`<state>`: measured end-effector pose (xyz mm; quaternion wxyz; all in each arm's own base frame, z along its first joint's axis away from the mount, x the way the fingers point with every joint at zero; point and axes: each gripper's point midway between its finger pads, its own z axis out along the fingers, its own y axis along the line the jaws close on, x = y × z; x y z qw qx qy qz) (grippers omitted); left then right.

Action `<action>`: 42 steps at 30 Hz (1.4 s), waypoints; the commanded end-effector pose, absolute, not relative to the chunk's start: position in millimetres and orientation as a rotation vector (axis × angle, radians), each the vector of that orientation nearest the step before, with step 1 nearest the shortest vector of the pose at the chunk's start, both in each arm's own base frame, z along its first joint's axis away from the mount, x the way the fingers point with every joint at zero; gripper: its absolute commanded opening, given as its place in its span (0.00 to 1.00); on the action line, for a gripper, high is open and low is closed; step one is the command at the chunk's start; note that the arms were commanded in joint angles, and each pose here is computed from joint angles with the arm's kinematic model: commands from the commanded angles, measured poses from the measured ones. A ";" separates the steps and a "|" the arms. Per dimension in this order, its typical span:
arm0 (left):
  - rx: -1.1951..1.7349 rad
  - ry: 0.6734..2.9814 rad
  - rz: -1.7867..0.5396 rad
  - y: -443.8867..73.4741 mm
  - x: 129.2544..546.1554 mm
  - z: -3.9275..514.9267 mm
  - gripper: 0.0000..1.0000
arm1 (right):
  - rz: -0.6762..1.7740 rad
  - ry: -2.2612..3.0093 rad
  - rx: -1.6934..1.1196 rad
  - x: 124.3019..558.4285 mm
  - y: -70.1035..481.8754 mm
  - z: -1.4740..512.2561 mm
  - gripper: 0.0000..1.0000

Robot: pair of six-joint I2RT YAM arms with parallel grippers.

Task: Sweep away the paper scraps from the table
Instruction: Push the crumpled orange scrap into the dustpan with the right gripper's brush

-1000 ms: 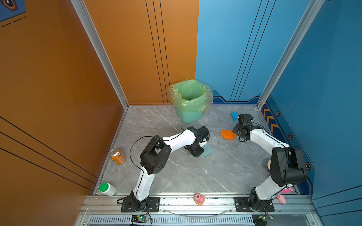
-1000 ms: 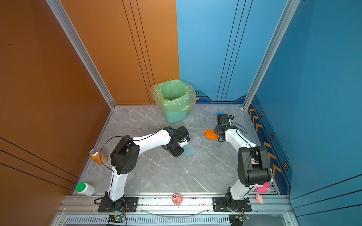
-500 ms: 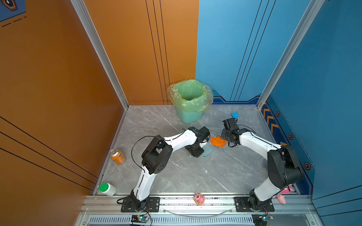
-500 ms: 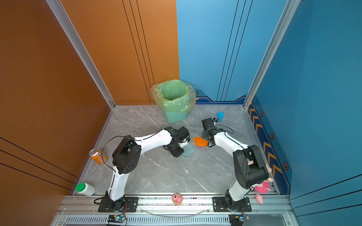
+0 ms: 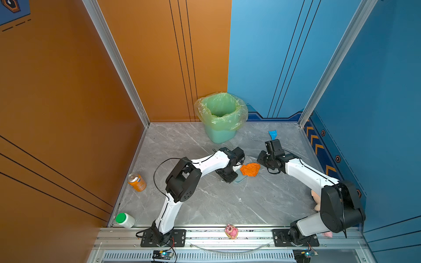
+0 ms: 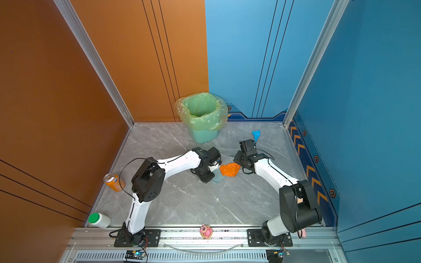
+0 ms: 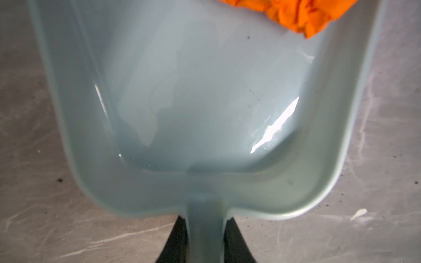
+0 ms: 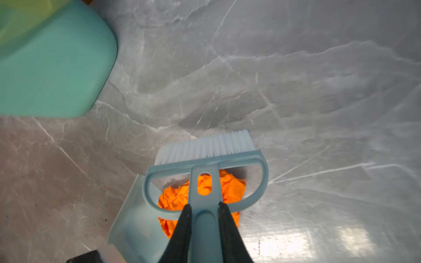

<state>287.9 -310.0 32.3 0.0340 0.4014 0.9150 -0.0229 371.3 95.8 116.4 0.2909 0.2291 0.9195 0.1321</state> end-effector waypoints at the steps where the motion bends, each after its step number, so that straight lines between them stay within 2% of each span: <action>1: 1.278 2.840 -0.058 -310.0 279.8 27.8 0.00 | 0.132 2.414 0.634 365.1 56.9 141.8 0.00; 4: 1.277 2.839 -0.035 -307.8 281.1 26.7 0.00 | 0.008 2.405 0.624 355.2 35.8 152.1 0.00; 8: 1.278 2.836 -0.030 -307.9 281.3 26.5 0.00 | -0.031 2.479 0.582 338.0 28.5 151.6 0.00; 15: 1.287 2.834 -0.025 -307.0 281.8 26.3 0.00 | 0.152 2.657 0.387 319.3 66.9 128.9 0.00; 23: 1.288 2.835 -0.023 -306.8 280.1 26.6 0.00 | 0.211 2.721 0.208 329.5 113.9 107.5 0.00; 33: 1.279 2.842 -0.030 -306.9 277.9 26.3 0.00 | 0.351 2.697 0.146 375.1 163.7 89.9 0.00; 42: 1.247 2.862 -0.046 -307.8 280.1 24.2 0.00 | 0.238 2.805 -0.019 340.1 158.7 76.0 0.00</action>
